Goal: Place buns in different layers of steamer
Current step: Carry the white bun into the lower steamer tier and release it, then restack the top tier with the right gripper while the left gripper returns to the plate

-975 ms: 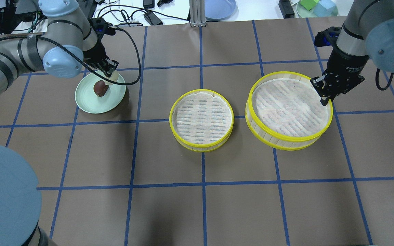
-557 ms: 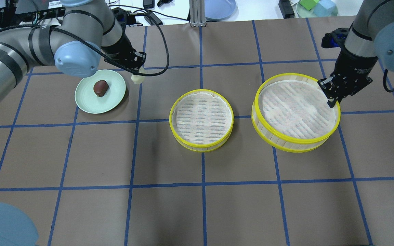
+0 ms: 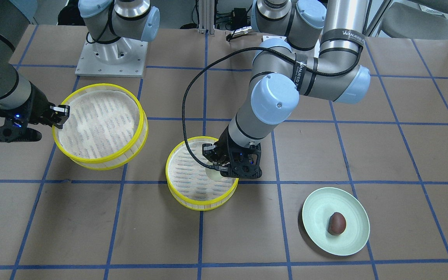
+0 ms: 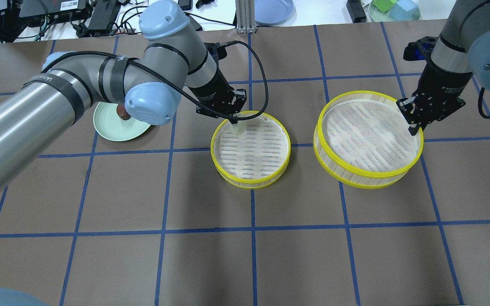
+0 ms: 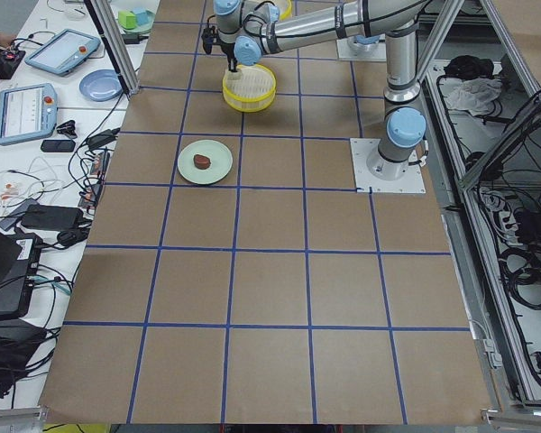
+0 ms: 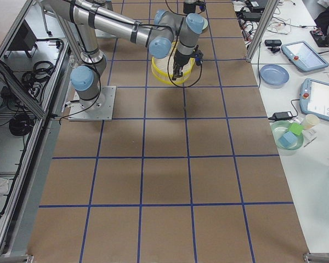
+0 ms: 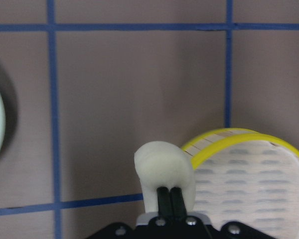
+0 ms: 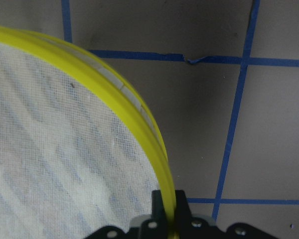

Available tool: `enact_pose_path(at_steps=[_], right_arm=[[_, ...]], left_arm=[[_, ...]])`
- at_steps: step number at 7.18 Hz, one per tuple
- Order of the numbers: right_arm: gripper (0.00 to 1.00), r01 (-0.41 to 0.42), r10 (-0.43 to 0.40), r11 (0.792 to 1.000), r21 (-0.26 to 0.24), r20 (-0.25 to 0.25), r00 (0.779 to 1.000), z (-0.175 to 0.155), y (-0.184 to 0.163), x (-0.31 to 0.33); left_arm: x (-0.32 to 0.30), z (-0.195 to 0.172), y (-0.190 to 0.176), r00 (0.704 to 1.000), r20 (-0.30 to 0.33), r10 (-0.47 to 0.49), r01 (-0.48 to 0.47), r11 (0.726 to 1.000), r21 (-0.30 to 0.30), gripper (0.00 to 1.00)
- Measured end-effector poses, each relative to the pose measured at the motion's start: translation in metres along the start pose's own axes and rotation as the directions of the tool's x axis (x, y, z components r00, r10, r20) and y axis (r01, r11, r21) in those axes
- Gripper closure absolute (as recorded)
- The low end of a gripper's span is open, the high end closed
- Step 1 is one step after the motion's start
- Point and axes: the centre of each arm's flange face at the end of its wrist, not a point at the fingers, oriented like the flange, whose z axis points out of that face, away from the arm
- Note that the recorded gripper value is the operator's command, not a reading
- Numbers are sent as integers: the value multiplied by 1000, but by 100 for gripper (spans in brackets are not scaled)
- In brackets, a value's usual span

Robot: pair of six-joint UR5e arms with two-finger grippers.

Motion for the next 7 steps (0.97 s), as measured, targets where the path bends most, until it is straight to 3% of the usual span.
enact_pose_path(at_steps=[1, 3, 5, 7], right_arm=[[100, -14, 14, 1000, 0, 0, 1000, 0, 0, -1], [100, -88, 88, 996, 1, -7, 996, -3, 0, -6], [100, -164, 164, 986, 5, -8, 986, -4, -2, -27], [100, -245, 245, 969, 24, -11, 969, 0, -10, -84]], left_arm=[[0, 12, 6, 1000, -11, -9, 8, 1000, -28, 0], [0, 19, 11, 1000, -18, -20, 19, 999, -50, 0], [-6, -2, 4, 1000, 4, -13, 13, 1000, -9, 0], [-56, -42, -25, 989, 138, 58, -69, 994, 79, 0]])
